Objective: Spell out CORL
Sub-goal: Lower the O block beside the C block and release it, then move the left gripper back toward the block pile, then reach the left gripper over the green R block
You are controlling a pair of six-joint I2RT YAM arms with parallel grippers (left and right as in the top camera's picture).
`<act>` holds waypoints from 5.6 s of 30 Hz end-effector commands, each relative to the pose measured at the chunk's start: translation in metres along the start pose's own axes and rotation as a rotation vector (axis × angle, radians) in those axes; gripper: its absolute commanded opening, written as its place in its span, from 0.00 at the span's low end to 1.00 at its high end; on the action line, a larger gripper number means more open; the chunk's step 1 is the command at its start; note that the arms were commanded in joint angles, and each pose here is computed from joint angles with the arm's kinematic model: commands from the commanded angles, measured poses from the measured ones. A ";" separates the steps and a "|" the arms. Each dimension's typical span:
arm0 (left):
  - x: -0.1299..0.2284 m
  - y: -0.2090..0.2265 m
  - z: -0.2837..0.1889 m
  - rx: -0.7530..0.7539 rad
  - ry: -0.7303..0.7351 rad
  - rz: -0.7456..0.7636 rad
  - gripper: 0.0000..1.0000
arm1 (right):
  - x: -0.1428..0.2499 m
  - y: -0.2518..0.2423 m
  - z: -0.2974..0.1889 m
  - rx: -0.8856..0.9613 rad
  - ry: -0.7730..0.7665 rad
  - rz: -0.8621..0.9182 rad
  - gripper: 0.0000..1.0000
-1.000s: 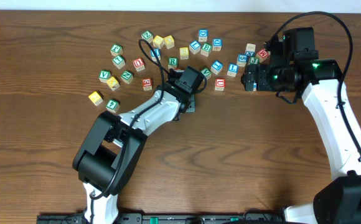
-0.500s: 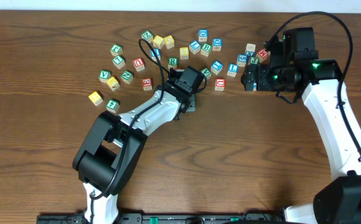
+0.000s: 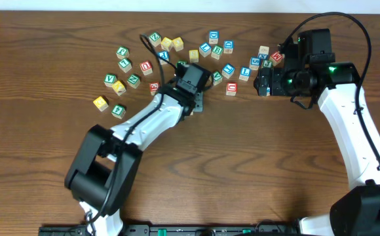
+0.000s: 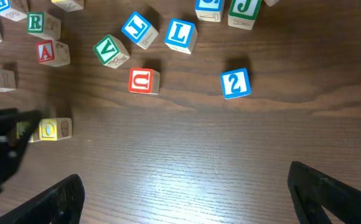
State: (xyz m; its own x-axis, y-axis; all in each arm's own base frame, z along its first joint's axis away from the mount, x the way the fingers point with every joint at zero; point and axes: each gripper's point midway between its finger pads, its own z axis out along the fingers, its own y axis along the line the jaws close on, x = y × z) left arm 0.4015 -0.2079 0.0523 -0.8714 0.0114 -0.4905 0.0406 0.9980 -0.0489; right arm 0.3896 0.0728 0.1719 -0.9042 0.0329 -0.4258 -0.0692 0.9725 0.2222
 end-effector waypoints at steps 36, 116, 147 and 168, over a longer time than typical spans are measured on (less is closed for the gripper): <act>-0.052 0.166 -0.123 -0.166 -0.126 -0.316 0.35 | -0.010 0.014 -0.004 -0.046 -0.032 0.013 0.99; -0.074 0.147 -0.102 0.086 -0.136 -0.189 0.35 | -0.011 0.014 -0.004 -0.047 -0.037 0.012 0.99; -0.171 0.067 -0.038 0.032 -0.117 -0.022 0.35 | -0.013 0.017 -0.003 -0.050 -0.044 0.005 0.99; -0.168 0.057 -0.009 0.041 -0.110 -0.035 0.35 | -0.008 0.016 -0.003 -0.047 -0.026 0.008 0.99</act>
State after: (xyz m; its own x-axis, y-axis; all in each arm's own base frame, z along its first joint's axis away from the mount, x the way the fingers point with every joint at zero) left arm 0.5386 -0.1477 0.1536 -0.8076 -0.0279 -0.5890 0.0436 0.9933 -0.1068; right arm 0.3932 0.0817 0.1755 -0.8972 0.0464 -0.4391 -0.0751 0.9639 0.2555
